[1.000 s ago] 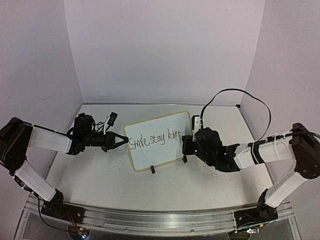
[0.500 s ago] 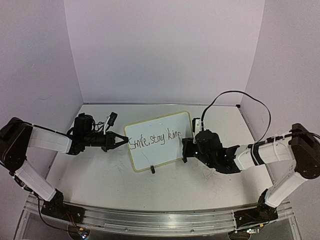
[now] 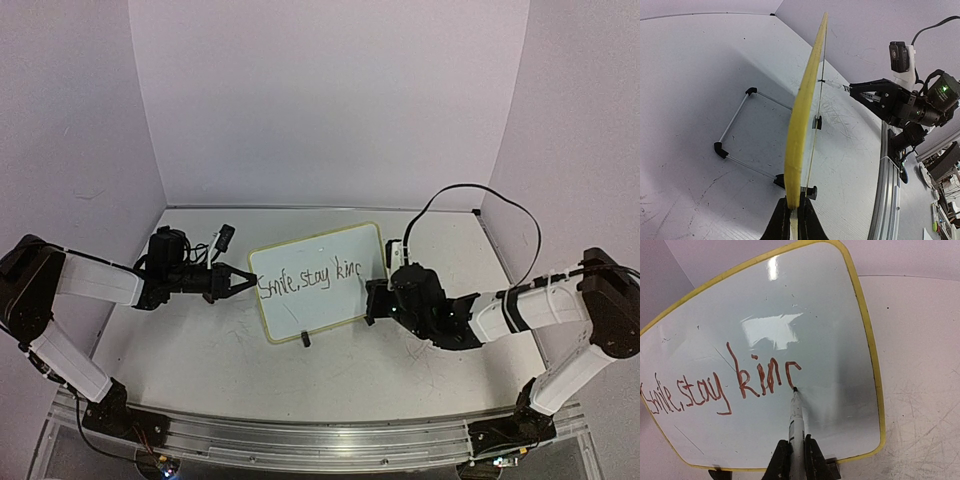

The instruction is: Write a sentence on the whiteboard

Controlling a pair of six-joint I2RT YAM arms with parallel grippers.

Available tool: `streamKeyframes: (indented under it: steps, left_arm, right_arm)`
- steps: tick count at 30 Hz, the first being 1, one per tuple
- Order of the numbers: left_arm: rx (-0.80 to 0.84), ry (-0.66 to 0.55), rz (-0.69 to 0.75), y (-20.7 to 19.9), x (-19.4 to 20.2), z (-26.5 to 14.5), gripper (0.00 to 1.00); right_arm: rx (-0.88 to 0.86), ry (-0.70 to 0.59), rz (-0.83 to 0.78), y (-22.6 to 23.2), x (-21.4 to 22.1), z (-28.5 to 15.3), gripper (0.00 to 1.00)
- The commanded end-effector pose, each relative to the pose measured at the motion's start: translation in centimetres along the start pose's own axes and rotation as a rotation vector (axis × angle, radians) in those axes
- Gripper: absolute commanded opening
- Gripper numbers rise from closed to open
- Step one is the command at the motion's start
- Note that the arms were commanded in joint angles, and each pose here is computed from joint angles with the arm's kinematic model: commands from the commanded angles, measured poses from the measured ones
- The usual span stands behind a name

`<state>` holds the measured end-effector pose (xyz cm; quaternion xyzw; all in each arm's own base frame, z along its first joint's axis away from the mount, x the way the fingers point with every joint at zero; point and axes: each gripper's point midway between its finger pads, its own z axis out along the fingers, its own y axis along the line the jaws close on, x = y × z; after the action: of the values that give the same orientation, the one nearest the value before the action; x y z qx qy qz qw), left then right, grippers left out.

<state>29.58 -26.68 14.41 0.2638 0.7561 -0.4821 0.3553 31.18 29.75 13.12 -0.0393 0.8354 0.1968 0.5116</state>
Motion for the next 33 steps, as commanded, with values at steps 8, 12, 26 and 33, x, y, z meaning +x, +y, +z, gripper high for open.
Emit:
streamKeyframes:
  steps: [8,12,26,33]
  left_arm:
    - [0.0,0.011,0.007,-0.1,-0.2,0.0,0.0]
    - [0.002,0.01,0.008,-0.1,-0.2,0.0,0.0]
    - [-0.001,0.005,0.011,-0.2,-0.4,-0.1,0.0]
    - [-0.001,0.006,0.011,-0.2,-0.4,-0.1,0.0]
  right_arm:
    - [0.044,-0.094,-0.008,0.0,-3.9,0.5,0.0]
    - [0.042,-0.105,-0.016,0.2,-4.4,0.7,0.0]
    - [0.041,-0.138,-0.041,0.6,-6.2,1.6,0.0]
    - [0.035,-0.141,-0.048,0.8,-6.4,1.7,0.0]
